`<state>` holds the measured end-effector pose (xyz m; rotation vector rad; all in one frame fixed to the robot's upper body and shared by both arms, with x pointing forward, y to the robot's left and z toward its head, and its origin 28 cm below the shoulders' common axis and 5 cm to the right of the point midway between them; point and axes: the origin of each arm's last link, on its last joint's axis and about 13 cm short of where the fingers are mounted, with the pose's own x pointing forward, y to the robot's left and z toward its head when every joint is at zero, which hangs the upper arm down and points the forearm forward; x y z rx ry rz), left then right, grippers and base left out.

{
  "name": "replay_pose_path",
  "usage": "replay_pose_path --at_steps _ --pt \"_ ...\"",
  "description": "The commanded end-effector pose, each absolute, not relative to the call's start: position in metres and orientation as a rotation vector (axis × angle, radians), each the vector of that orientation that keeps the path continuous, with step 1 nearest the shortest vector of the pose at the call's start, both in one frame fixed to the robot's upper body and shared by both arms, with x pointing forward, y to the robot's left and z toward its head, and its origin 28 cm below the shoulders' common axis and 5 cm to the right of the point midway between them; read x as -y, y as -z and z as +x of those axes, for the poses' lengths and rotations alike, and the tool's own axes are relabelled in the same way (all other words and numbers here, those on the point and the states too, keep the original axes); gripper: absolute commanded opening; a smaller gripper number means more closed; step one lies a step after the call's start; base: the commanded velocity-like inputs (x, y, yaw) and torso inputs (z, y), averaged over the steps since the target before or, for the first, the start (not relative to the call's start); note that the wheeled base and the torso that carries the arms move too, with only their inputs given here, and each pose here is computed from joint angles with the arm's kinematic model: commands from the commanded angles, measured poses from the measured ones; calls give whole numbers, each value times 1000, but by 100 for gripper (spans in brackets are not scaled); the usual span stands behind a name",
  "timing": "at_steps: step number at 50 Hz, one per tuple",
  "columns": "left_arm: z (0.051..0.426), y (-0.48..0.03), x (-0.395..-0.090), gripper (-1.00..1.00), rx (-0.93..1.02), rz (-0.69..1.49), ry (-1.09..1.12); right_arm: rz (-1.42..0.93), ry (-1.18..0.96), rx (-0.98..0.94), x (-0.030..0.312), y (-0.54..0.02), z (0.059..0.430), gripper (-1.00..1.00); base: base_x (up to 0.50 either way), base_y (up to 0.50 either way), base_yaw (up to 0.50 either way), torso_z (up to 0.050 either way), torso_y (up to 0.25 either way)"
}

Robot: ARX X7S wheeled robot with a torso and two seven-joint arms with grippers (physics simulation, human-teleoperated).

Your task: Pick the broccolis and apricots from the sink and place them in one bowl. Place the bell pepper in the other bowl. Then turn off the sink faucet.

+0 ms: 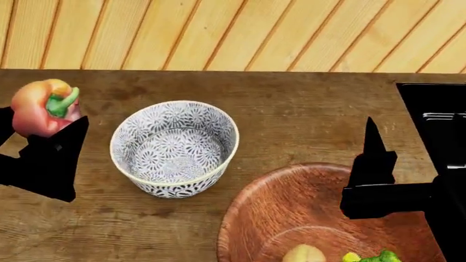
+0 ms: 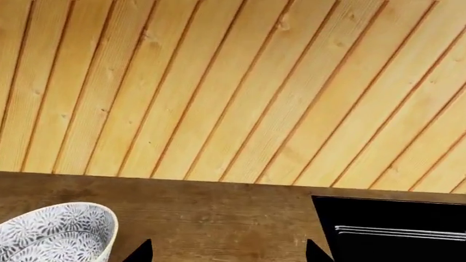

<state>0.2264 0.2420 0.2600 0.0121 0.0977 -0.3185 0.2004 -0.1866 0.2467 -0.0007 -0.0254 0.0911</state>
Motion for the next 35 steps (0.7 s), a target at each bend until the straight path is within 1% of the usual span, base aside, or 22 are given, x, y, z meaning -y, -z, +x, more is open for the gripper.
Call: replay_pose_path --at_steps 1,21,27,28,35 --pt "228 -262 -238 -100 -92 -8 339 -2 -96 34 187 -245 198 100 457 1 0 0 11" --pt "228 -260 -238 -100 -100 -13 347 -12 -97 21 186 -251 197 100 304 0 0 0 1" --pt "234 -267 -232 -100 -170 5 424 3 -95 15 186 -257 196 100 21 0 0 0 2" --pt "234 -272 -227 -100 -196 15 477 4 -92 13 186 -257 195 100 0 0 0 0 0" --pt "254 -292 -217 -100 -201 51 536 9 -90 4 185 -256 194 100 0 0 0 0 0"
